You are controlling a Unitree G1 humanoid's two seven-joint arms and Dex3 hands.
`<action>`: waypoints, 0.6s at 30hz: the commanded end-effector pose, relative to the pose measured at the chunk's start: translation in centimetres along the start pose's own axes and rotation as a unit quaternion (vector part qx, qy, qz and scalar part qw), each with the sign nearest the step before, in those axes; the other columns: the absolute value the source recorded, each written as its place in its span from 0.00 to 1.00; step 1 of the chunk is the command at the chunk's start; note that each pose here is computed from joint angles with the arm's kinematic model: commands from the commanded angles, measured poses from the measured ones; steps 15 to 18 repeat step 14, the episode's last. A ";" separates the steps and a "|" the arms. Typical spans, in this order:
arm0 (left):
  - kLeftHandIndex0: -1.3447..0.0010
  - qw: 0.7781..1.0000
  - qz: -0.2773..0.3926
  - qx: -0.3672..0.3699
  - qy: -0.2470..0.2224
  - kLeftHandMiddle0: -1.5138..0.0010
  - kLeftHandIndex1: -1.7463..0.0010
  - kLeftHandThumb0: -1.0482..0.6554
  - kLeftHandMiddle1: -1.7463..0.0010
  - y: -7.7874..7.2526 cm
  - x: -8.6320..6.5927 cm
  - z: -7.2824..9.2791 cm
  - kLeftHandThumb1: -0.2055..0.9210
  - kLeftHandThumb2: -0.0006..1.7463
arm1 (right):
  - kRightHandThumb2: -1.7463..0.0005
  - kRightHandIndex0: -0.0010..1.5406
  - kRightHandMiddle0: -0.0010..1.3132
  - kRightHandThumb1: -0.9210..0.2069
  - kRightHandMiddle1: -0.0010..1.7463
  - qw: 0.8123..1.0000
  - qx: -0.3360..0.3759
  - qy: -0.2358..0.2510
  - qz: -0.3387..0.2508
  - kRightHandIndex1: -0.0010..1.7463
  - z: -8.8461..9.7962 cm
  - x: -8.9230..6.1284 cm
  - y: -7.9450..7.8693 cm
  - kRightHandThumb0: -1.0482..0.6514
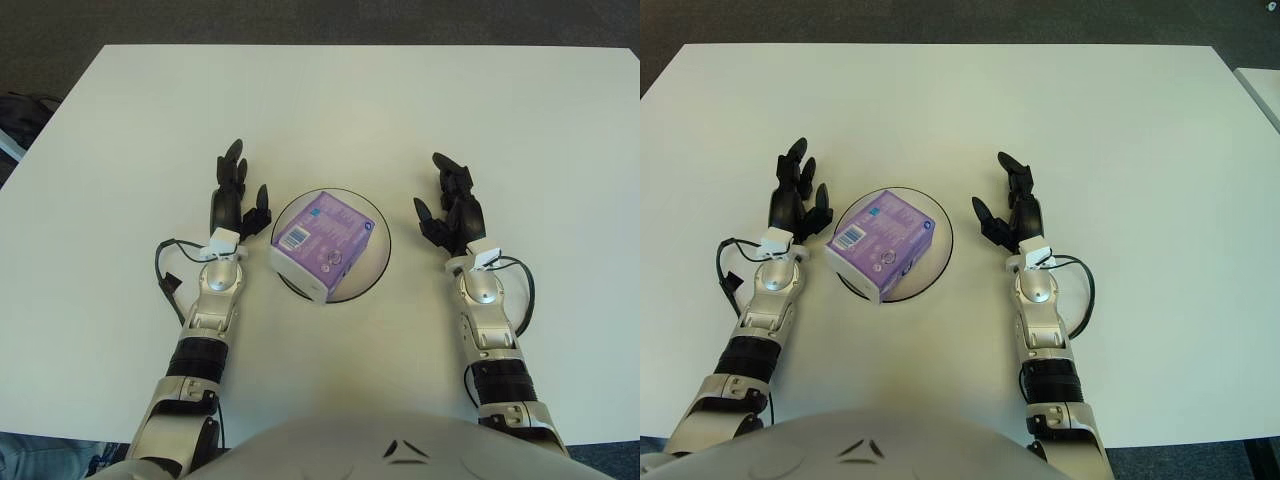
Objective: Put the tissue paper into the plate.
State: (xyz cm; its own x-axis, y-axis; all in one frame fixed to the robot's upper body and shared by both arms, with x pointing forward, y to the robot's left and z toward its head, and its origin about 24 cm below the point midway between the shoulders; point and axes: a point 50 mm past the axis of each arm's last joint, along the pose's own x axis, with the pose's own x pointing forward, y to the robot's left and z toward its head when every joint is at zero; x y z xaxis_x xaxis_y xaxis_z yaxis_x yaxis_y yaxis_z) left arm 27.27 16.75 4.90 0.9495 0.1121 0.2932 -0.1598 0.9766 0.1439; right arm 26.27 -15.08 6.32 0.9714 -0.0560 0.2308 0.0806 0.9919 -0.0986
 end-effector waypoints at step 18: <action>1.00 0.985 -0.012 0.011 0.171 0.77 0.66 0.25 0.99 -0.4 -7.1 -5.9 1.00 0.41 | 0.80 0.29 0.00 0.00 0.44 0.990 -0.060 0.131 0.004 0.05 -2.0 -2.0 0.3 0.22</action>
